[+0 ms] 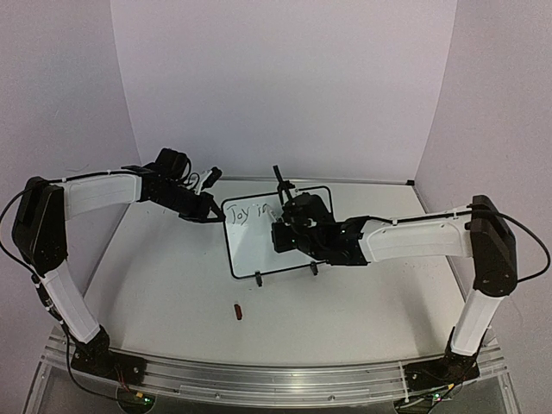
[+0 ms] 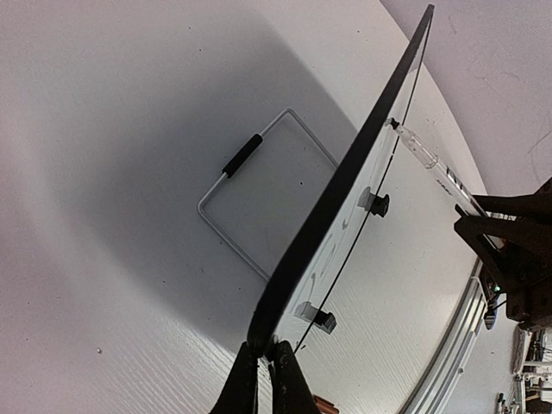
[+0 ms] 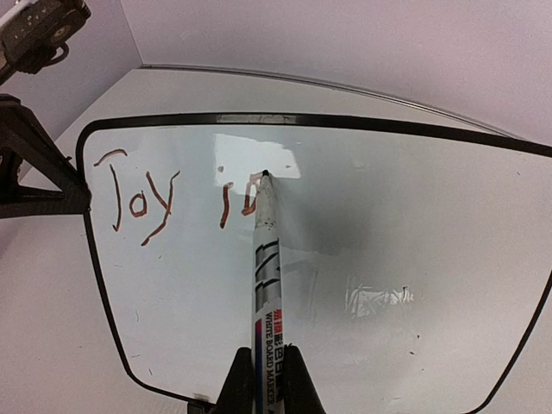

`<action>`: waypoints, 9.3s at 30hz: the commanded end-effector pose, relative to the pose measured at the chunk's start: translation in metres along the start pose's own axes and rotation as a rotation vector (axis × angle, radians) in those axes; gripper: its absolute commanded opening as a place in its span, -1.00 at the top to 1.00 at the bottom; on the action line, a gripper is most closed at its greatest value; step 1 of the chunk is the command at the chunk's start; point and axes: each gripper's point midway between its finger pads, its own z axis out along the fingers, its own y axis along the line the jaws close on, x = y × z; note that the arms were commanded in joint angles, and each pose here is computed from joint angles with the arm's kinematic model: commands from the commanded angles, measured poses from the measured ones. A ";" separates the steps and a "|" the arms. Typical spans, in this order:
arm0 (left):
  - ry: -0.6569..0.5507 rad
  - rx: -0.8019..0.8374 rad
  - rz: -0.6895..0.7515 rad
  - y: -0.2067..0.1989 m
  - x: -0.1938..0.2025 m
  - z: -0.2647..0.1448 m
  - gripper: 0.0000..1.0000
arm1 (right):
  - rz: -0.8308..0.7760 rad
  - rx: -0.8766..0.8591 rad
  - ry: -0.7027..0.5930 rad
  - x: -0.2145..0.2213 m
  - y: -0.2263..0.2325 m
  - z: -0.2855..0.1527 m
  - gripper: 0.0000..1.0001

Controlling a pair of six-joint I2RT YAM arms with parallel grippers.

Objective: Write a sentence on the whiteboard

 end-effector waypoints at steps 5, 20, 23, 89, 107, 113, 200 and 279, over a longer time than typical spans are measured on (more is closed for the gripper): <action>-0.016 -0.015 0.051 -0.006 -0.010 -0.008 1.00 | 0.017 0.032 -0.010 -0.004 -0.008 -0.005 1.00; -0.018 -0.012 0.051 -0.006 -0.010 -0.008 1.00 | 0.012 0.000 0.027 0.012 -0.003 -0.010 1.00; -0.018 -0.011 0.051 -0.007 -0.010 -0.008 1.00 | 0.012 0.000 0.029 0.015 -0.003 -0.011 1.00; -0.016 -0.028 0.069 -0.005 -0.009 -0.010 1.00 | 0.009 -0.018 -0.033 -0.012 -0.022 -0.016 1.00; -0.012 -0.024 0.066 -0.004 -0.009 -0.008 1.00 | -0.010 -0.021 -0.015 -0.011 -0.022 0.001 1.00; -0.013 -0.024 0.065 -0.005 -0.009 -0.009 1.00 | -0.011 -0.039 0.020 0.002 -0.022 0.002 1.00; -0.013 -0.021 0.066 -0.005 -0.009 -0.009 1.00 | -0.028 0.071 -0.032 -0.007 -0.031 -0.013 1.00; -0.014 -0.012 0.064 -0.007 -0.010 -0.008 1.00 | -0.040 0.097 0.006 0.007 -0.044 -0.012 1.00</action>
